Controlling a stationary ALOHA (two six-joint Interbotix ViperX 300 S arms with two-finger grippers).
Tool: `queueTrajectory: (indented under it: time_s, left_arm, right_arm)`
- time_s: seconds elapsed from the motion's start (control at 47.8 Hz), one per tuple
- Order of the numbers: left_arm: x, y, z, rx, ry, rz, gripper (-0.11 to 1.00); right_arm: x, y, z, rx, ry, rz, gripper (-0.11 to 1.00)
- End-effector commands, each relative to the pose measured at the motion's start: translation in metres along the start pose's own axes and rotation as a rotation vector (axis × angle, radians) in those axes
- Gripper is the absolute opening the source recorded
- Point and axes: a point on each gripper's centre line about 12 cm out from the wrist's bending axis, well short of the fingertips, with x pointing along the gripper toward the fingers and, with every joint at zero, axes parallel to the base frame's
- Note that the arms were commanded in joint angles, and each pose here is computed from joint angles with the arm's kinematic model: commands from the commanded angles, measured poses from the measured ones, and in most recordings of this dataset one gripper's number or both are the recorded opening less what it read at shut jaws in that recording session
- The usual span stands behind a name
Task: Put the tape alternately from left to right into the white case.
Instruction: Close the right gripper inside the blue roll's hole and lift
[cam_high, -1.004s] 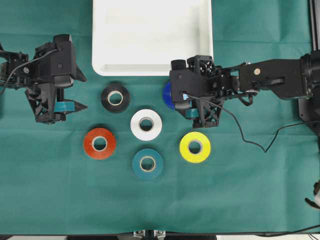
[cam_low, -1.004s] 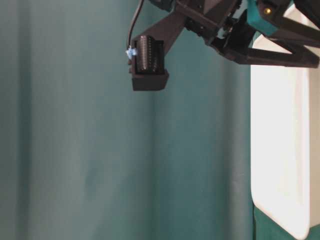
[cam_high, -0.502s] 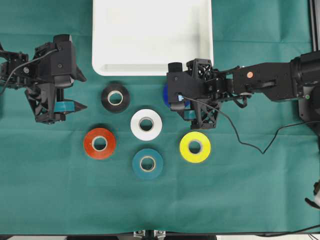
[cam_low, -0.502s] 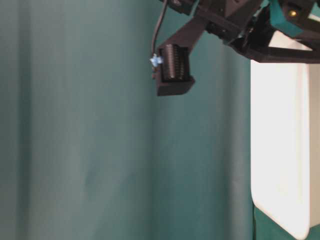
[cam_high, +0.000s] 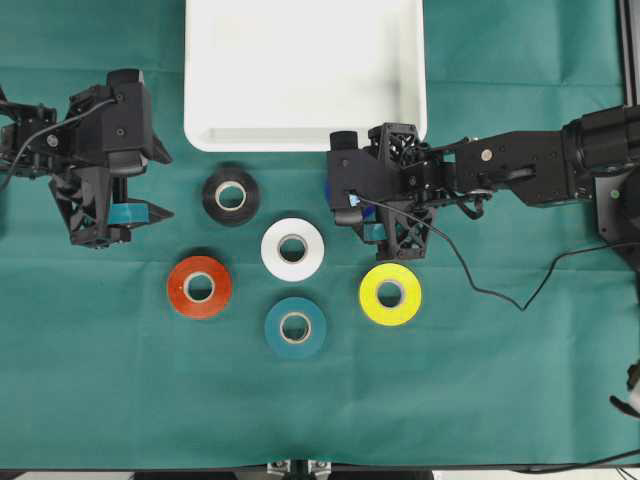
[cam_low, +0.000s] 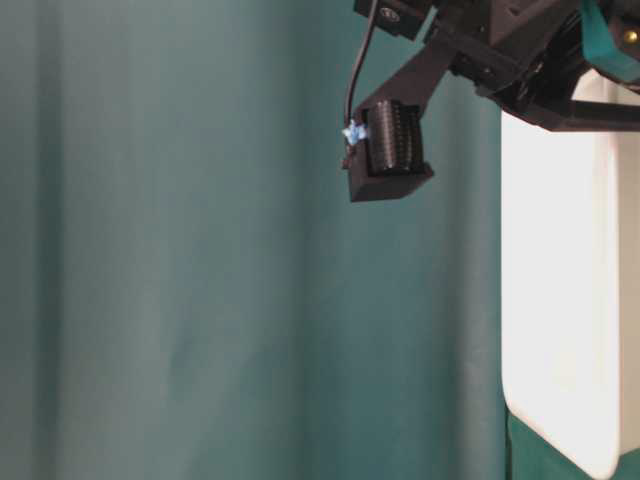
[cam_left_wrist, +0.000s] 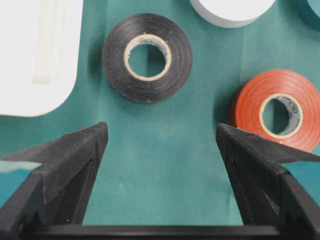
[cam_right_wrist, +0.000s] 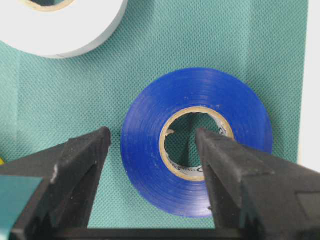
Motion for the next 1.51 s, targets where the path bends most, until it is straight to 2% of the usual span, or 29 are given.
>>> queueTrajectory:
  time_s: [0.0,0.669,0.774,0.899,1.192,1.485]
  left_arm:
    - [-0.003,-0.002,0.006,0.001,-0.021,-0.005,0.81]
    - [-0.003,-0.002,0.007,-0.001,-0.016,-0.004,0.81]
    - [-0.004,-0.002,0.006,-0.002,-0.009,-0.004,0.81]
    - [-0.004,-0.002,0.006,-0.002,-0.007,-0.003,0.81]
    - [-0.004,-0.001,0.007,-0.003,-0.010,-0.003,0.81]
    - [-0.006,-0.002,0.009,-0.002,-0.019,-0.005,0.81]
  right_arm:
    - [-0.003,0.001,0.010,0.005,-0.032,0.005,0.72]
    - [0.002,-0.003,0.008,0.012,-0.025,-0.002,0.71]
    - [0.002,-0.003,0.006,0.011,-0.016,-0.003,0.62]
    - [0.002,-0.003,0.006,0.009,-0.011,-0.003,0.32]
    - [-0.005,0.002,0.017,0.000,-0.012,0.001,0.31]
    - [-0.043,0.024,0.045,-0.037,-0.141,0.046,0.31]
